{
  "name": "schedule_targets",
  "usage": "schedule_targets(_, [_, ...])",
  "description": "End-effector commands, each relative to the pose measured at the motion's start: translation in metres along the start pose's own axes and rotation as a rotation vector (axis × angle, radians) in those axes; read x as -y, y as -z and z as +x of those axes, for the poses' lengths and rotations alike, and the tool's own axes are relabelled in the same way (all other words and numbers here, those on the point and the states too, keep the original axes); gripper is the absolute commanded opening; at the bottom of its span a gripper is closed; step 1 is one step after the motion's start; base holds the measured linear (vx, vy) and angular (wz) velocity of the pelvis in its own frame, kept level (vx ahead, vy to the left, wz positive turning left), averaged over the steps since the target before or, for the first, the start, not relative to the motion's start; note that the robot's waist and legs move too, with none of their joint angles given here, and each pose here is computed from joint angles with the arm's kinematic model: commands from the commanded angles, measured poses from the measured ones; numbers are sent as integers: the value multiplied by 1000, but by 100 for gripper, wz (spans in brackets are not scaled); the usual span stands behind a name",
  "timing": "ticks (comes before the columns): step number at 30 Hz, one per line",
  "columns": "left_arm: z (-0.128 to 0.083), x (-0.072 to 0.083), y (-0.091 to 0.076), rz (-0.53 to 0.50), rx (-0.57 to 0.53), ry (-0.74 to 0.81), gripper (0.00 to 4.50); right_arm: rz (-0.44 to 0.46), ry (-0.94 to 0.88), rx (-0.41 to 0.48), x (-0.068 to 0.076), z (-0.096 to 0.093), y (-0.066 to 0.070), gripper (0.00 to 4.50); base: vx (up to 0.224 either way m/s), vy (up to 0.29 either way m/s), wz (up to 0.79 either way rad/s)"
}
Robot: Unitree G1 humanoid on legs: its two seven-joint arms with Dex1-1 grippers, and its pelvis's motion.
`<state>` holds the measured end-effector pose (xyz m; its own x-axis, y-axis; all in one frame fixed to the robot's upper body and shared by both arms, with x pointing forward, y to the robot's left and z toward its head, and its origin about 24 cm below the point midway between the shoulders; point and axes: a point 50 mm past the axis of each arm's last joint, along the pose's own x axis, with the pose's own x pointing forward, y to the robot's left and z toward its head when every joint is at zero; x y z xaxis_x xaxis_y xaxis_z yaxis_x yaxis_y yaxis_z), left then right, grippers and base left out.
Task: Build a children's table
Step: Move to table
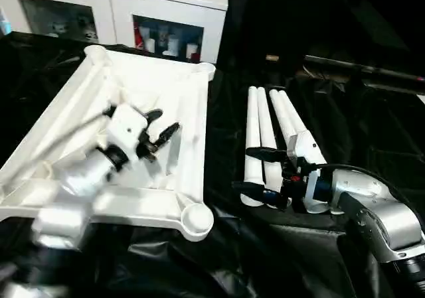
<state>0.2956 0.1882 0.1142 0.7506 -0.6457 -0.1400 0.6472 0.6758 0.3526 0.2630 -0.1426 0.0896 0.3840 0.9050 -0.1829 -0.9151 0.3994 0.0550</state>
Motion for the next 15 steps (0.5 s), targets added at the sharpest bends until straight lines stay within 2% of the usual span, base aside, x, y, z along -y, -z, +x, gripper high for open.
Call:
schedule_targets(1, [1, -9, -7, 74, 0, 78, 243, -27, 47, 36, 7, -5, -10, 450, 0, 0, 0])
schedule_targets(2, [1, -9, -7, 74, 0, 78, 243, -27, 47, 36, 7, -5, -10, 450, 0, 0, 0])
schedule_targets(3, [2, -28, -15, 97, 30, 27, 243, -30, 62, 51, 9, -6, -12, 450, 0, 0, 0])
schedule_targets(5, [0, -36, -22, 71, 31, 78, 243, -40, 69, 57, 10, -6, -14, 450, 0, 0, 0])
schedule_targets(8, [-19, -15, -12, 39, -166, 359, 243, -58, 92, 60, 10, -4, -14, 450, 0, 0, 0])
schedule_targets(10, [-36, 1, -1, 35, -269, 474, 243, -61, 99, 51, 7, -3, -11, 450, 0, 0, 0])
schedule_targets(11, [-36, 1, -1, 35, -269, 474, 243, -61, 99, 51, 7, -3, -11, 450, 0, 0, 0])
schedule_targets(12, [-45, 10, 6, 16, -305, 512, 243, -54, 96, 41, 4, -2, -6, 450, 0, 0, 0])
schedule_targets(15, [-52, 22, 10, -17, -313, 556, 243, -42, 83, 18, -1, -2, 0, 450, 0, 0, 0])
